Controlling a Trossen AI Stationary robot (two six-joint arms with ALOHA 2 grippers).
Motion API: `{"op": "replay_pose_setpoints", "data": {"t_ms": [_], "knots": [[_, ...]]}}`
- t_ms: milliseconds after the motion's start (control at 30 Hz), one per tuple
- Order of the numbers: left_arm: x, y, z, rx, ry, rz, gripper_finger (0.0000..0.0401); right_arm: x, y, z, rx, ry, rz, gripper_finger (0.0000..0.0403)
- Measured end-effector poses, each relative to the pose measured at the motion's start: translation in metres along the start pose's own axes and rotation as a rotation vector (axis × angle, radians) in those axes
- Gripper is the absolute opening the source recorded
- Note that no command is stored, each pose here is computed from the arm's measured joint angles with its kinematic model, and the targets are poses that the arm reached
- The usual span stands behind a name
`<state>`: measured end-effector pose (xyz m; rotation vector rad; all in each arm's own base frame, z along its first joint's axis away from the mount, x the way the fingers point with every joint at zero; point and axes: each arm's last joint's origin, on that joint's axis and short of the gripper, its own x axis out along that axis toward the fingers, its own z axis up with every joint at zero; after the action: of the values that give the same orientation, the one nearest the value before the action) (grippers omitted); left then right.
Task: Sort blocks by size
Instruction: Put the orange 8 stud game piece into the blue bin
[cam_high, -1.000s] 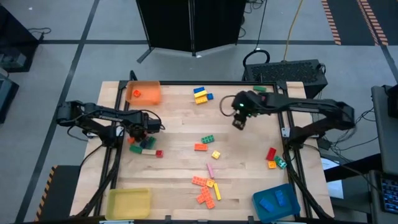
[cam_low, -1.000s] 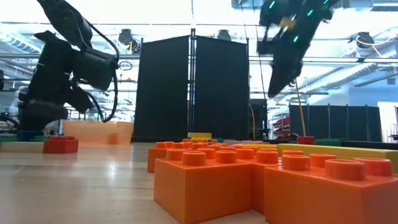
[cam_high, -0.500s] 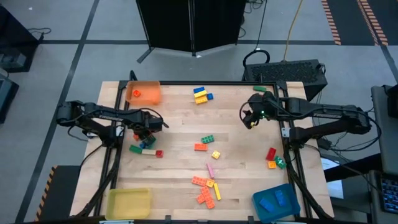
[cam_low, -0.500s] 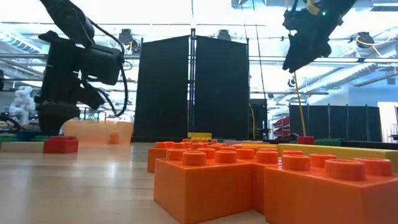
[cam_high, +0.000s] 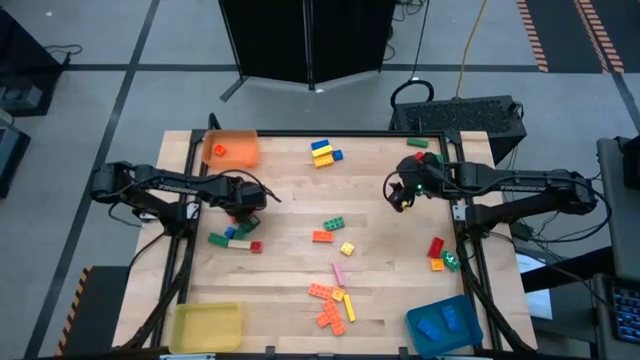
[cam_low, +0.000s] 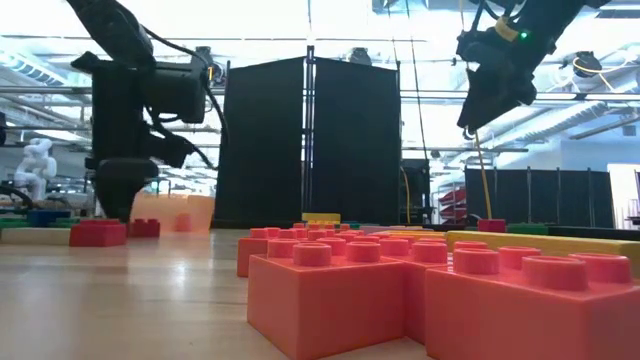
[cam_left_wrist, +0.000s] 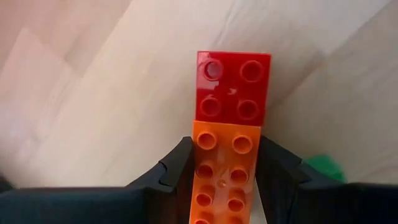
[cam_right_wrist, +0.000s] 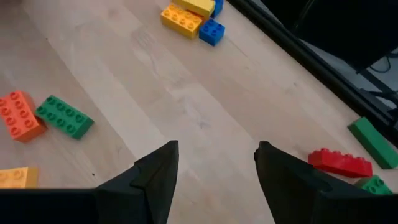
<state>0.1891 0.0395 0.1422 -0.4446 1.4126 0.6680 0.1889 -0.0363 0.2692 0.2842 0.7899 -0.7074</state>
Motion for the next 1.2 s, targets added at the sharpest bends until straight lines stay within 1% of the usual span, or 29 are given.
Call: {"op": "replay_pose_setpoints", "data": {"t_ms": [400,767,1033,1200], "knots": [[-0.001,-0.007,0.012,-0.020,-0.113,-0.091,0.0128,0.000,0.004,0.007,-0.025,-0.071,0.036,0.0205],[-0.001,-0.011,0.015,0.054,-0.148,-0.138,0.0135,0.000,0.004,0.007,-0.025,-0.070,0.036,0.0205],[-0.005,-0.020,0.024,0.107,-0.246,-0.219,0.0138,0.000,0.004,0.007,-0.025,-0.070,0.036,0.0205],[-0.005,-0.021,0.026,0.106,-0.270,-0.232,0.0138,0.000,0.004,0.008,-0.026,-0.076,0.038,0.0205]]}}
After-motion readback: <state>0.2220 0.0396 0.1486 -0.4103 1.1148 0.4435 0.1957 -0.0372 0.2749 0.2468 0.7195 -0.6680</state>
